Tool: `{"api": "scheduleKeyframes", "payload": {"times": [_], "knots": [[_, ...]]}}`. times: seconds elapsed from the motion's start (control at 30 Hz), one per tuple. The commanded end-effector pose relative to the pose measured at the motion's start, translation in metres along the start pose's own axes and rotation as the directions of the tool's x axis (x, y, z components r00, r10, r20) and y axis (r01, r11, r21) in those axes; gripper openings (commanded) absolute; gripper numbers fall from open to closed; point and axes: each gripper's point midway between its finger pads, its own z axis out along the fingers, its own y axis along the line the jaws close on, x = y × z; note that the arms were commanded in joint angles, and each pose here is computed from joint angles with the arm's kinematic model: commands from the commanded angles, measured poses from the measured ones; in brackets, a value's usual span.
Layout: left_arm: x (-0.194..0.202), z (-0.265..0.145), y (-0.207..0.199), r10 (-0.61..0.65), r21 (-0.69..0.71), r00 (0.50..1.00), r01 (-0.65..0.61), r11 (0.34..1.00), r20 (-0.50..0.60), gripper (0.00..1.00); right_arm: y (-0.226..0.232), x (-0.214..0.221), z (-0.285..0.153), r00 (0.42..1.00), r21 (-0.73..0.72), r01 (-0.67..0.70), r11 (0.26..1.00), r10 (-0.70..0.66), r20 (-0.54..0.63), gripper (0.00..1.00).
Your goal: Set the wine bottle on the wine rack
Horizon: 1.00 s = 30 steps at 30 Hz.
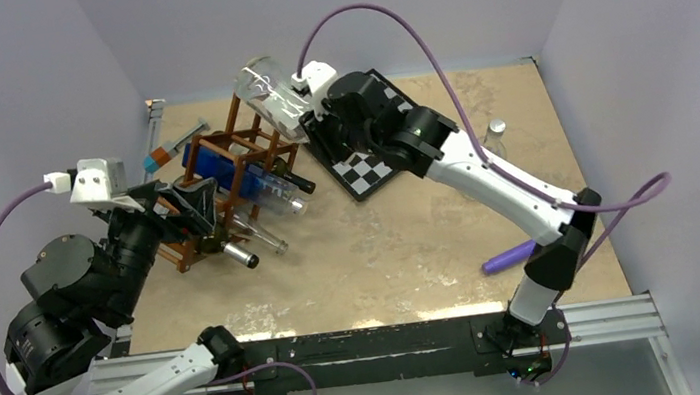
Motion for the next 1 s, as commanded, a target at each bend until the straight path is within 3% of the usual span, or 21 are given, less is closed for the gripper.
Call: {"api": "scheduleKeyframes", "payload": {"times": [0.0, 0.17, 0.43, 0.67, 0.97], "knots": [[-0.001, -0.014, 0.017, -0.002, -0.041, 1.0, 0.001, 0.999, -0.008, 0.98, 0.01, -0.134, -0.02, 0.902, -0.137, -0.008, 0.991, 0.066, 0.427, 0.0], [-0.003, -0.019, 0.021, -0.025, -0.049, 1.0, 0.026, 0.998, 0.003, 0.99, 0.017, -0.152, 0.021, 0.89, -0.131, 0.048, 0.99, 0.018, 0.456, 0.0], [0.002, -0.023, 0.028, -0.048, -0.069, 0.999, 0.048, 0.996, -0.001, 0.99, 0.029, -0.146, 0.074, 0.889, -0.143, 0.106, 0.984, -0.029, 0.457, 0.0], [0.006, -0.023, 0.032, -0.037, -0.089, 0.999, 0.036, 0.995, -0.006, 0.99, 0.039, -0.138, 0.111, 0.907, -0.166, 0.123, 0.978, -0.043, 0.42, 0.0], [0.006, -0.023, 0.037, -0.025, -0.109, 1.0, 0.026, 0.994, 0.009, 0.99, 0.035, -0.1, 0.136, 0.93, -0.115, 0.227, 0.967, -0.18, 0.319, 0.0]]}}
